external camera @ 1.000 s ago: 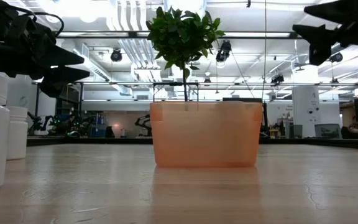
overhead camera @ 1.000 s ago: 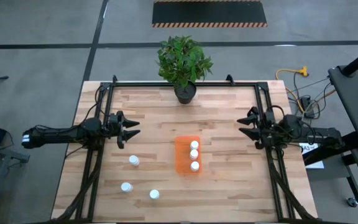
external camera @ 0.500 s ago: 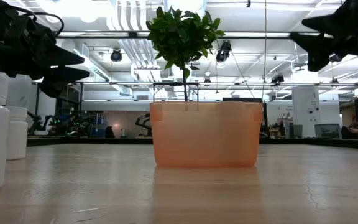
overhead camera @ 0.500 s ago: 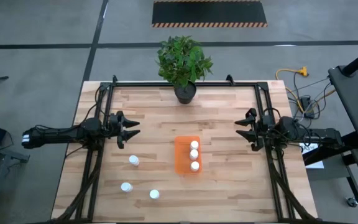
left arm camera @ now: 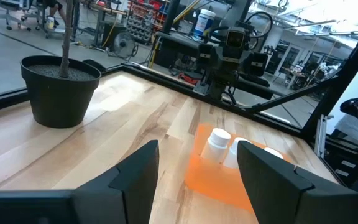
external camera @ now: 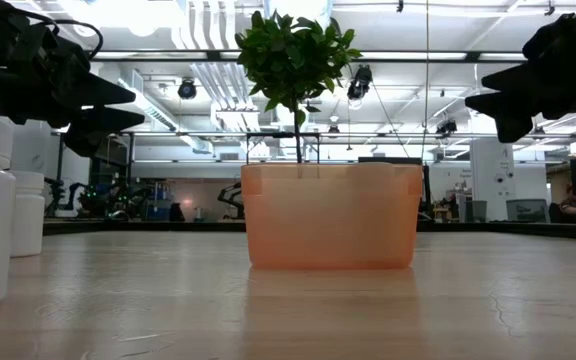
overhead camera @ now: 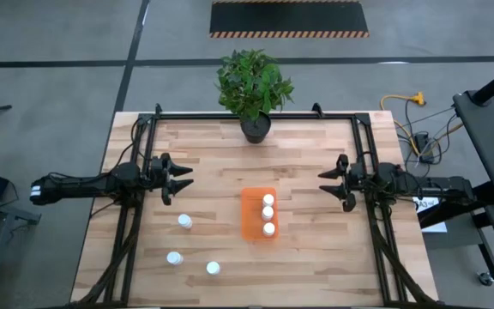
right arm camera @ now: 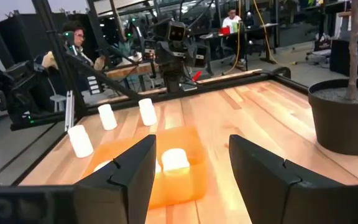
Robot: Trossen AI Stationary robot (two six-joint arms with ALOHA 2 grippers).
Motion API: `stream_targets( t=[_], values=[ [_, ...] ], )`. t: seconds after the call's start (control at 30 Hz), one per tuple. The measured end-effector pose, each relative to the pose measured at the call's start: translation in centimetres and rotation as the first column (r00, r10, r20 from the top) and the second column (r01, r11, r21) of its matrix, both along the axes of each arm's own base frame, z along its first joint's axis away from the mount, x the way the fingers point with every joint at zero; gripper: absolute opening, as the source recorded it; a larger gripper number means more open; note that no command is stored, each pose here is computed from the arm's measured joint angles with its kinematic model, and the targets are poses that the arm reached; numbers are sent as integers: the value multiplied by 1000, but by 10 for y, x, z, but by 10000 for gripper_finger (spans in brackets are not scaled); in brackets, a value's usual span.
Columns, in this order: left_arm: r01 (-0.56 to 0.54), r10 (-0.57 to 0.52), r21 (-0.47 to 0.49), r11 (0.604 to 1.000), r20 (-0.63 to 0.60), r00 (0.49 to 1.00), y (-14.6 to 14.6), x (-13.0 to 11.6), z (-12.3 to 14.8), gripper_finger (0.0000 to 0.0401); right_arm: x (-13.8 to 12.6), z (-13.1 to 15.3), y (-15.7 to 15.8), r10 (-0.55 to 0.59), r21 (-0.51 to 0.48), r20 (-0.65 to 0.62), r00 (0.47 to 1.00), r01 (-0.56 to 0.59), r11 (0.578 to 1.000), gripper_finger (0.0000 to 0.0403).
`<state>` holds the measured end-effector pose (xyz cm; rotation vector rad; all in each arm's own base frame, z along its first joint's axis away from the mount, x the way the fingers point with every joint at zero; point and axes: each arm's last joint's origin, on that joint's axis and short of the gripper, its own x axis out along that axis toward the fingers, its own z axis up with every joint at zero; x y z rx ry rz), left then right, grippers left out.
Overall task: Pick and place pill bottles into a basket
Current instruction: Put the white pill bottle into the orange bin
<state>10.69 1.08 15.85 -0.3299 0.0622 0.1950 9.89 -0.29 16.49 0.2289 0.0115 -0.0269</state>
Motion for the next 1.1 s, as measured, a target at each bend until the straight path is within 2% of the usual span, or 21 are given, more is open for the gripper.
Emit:
stream_targets(
  t=[0.83, 0.97, 1.03, 1.1],
  values=[
    [0, 0, 0, 1000, 0, 1000, 0, 0, 0, 200, 0, 0, 0, 0, -1, 0, 1000, 0, 1000, 192],
    [0, 0, 1, 1000, 56, 998, 0, 0, 5, 200, 0, 0, 0, 0, -1, 0, 1000, 0, 1000, 192],
    [0, 4, -40, 999, 105, 994, 0, 0, 9, 200, 0, 0, 0, 0, -1, 0, 1000, 0, 1000, 192],
    [9, 16, -145, 989, 173, 985, 0, 0, 14, 200, 0, 0, 0, 0, -1, 0, 1000, 0, 1000, 192]
  ],
)
